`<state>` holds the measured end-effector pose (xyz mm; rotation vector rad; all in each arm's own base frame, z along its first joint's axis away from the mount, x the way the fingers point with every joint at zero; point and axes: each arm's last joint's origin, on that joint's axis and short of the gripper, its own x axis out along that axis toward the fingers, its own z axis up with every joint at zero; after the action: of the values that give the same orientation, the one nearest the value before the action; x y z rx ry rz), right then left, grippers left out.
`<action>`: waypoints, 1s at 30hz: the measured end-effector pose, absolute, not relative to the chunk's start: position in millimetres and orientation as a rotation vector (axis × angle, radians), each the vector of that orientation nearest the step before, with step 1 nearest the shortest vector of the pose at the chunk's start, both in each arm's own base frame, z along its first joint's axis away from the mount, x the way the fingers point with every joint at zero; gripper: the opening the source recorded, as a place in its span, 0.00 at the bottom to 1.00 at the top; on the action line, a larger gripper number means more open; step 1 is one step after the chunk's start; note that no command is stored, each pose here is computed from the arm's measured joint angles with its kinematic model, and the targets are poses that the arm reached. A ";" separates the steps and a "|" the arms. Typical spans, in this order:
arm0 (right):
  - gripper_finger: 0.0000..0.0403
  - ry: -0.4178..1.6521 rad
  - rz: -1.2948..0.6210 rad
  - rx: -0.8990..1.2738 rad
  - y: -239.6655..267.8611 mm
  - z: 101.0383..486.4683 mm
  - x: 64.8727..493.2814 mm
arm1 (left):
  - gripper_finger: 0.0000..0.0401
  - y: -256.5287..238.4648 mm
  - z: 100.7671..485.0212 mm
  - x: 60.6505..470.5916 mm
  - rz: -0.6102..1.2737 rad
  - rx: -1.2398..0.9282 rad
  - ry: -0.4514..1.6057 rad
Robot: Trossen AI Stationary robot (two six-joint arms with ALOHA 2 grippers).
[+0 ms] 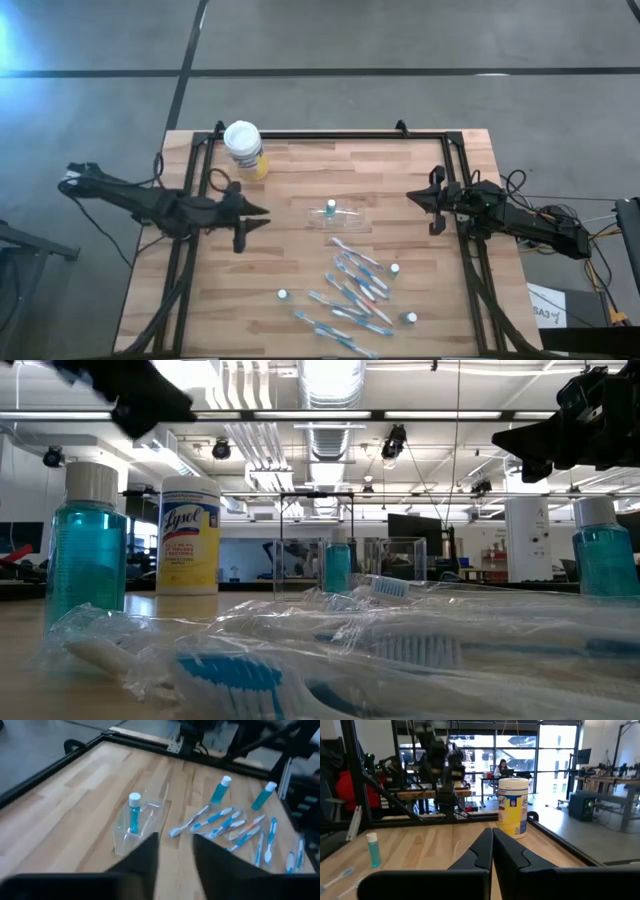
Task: Pick & Place toothbrushing station
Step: Put the blue mouthwash bottle into the middle compartment of the transparent organizer
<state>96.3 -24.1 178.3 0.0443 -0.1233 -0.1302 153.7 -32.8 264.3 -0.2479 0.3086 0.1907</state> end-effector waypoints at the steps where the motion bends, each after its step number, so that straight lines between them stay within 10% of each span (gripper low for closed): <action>1: 0.02 -0.125 -0.129 0.063 -24.1 178.4 96.3 | 0.20 -31.5 256.4 149.8 0.191 -0.257 0.280; 5: 0.02 -0.128 -0.126 0.109 -24.1 178.4 96.3 | 0.03 -27.6 234.0 137.6 0.176 -0.234 0.181; 17: 0.02 -0.141 -0.108 0.235 -23.5 187.0 95.1 | 0.04 -22.9 206.7 121.2 0.162 -0.204 0.127; 30: 0.02 0.377 -0.332 0.506 -19.6 275.6 91.7 | 0.03 -22.3 206.8 119.4 0.161 -0.192 0.116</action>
<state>91.7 -19.6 275.6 0.5061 0.3765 -0.3320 119.4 -22.3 206.8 -0.1925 0.1162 0.1610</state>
